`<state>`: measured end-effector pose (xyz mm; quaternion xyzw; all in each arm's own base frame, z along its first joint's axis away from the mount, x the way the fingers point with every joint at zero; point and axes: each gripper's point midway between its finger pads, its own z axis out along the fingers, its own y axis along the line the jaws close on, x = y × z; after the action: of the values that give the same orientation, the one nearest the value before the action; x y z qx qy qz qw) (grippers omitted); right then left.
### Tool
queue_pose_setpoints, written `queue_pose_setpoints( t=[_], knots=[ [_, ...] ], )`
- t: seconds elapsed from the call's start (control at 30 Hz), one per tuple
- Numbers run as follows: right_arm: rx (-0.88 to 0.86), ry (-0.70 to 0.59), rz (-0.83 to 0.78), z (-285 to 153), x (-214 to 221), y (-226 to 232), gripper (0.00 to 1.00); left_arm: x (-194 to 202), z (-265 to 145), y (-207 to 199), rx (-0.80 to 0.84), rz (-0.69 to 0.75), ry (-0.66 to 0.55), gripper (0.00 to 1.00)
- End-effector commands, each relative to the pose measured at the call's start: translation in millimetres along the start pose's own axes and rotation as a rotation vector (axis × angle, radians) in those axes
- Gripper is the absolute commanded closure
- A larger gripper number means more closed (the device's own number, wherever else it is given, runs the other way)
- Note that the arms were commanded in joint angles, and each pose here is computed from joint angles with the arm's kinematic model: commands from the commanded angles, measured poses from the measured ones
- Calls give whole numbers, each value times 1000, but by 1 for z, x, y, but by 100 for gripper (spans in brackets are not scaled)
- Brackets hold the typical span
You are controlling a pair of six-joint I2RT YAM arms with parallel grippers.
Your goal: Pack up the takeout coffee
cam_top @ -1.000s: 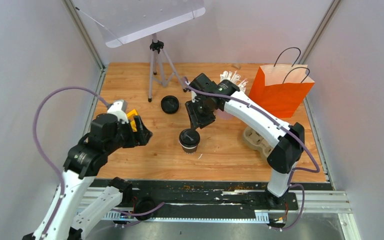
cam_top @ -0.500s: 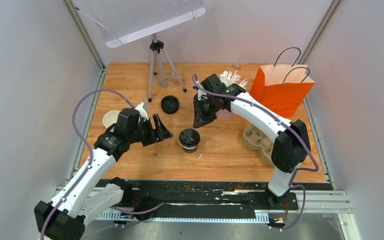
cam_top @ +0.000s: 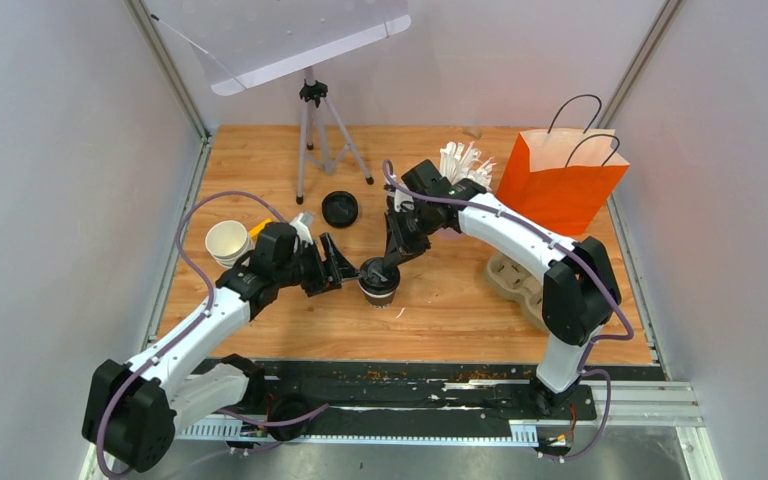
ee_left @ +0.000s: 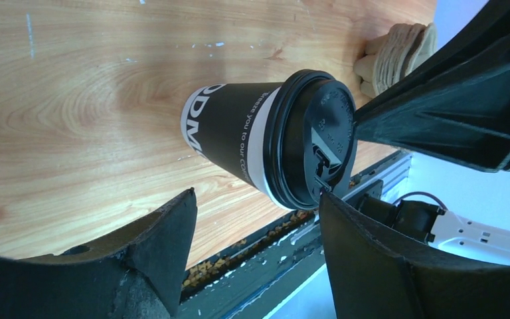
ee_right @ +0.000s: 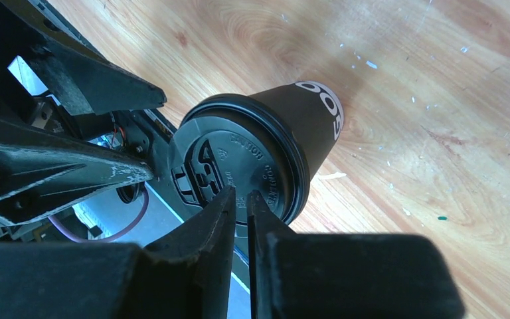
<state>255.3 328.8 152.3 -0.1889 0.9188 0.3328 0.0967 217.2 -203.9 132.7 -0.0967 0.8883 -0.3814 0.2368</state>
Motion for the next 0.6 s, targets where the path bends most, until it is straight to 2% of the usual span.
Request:
queue_pose_setpoints(
  t=[0.0, 0.2, 0.57],
  knots=[
    [-53, -14, -3, 3, 0, 9, 87, -8, 4, -21, 102, -2, -29, 26],
    [-41, 8, 11, 10, 7, 1, 86, -5, 11, -23, 144, -30, -26, 30],
    [-19, 23, 21, 17, 13, -7, 86, 7, 23, -6, 107, -42, 19, 41]
  ],
)
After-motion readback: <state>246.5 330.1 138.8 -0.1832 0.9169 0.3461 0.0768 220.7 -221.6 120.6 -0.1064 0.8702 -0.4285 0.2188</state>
